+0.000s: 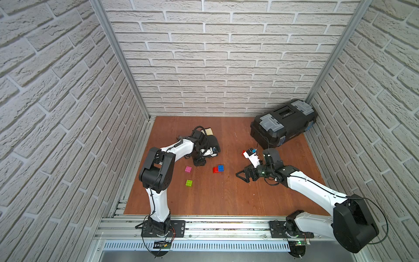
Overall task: Assemble the letter s with lego
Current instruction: Pick up the lego brick from the center of the board.
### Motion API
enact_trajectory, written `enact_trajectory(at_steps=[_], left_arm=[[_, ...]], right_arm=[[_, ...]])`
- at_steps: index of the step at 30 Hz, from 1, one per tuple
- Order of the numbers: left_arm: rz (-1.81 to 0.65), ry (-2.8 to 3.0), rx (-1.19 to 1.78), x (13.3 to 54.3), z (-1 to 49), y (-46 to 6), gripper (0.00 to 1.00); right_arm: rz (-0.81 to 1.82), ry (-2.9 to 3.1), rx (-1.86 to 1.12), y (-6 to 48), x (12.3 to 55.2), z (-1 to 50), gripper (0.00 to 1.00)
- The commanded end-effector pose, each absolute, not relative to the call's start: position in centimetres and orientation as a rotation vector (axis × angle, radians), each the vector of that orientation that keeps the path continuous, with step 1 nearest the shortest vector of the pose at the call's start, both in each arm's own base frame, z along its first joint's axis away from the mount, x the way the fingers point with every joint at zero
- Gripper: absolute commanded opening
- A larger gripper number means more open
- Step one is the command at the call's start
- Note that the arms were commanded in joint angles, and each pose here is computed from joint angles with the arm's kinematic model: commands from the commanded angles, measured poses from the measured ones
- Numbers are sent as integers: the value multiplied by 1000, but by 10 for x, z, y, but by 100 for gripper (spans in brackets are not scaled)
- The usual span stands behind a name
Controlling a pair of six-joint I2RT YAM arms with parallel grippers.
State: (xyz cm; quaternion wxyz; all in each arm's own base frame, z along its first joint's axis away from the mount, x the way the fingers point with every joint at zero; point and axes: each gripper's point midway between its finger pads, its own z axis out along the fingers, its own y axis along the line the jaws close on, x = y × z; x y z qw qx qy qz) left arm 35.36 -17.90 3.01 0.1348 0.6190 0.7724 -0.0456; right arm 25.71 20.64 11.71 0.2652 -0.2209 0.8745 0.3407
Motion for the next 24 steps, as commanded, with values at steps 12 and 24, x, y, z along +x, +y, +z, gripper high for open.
enact_trajectory(at_steps=[12, 24], left_arm=[[-201, 2273, 1772, 349, 45, -189, 29], [-328, 2166, 1851, 307, 95, -246, 31]], right_arm=[[876, 2314, -620, 207, 264, 130, 98], [826, 2311, -611, 200, 264, 132, 99]])
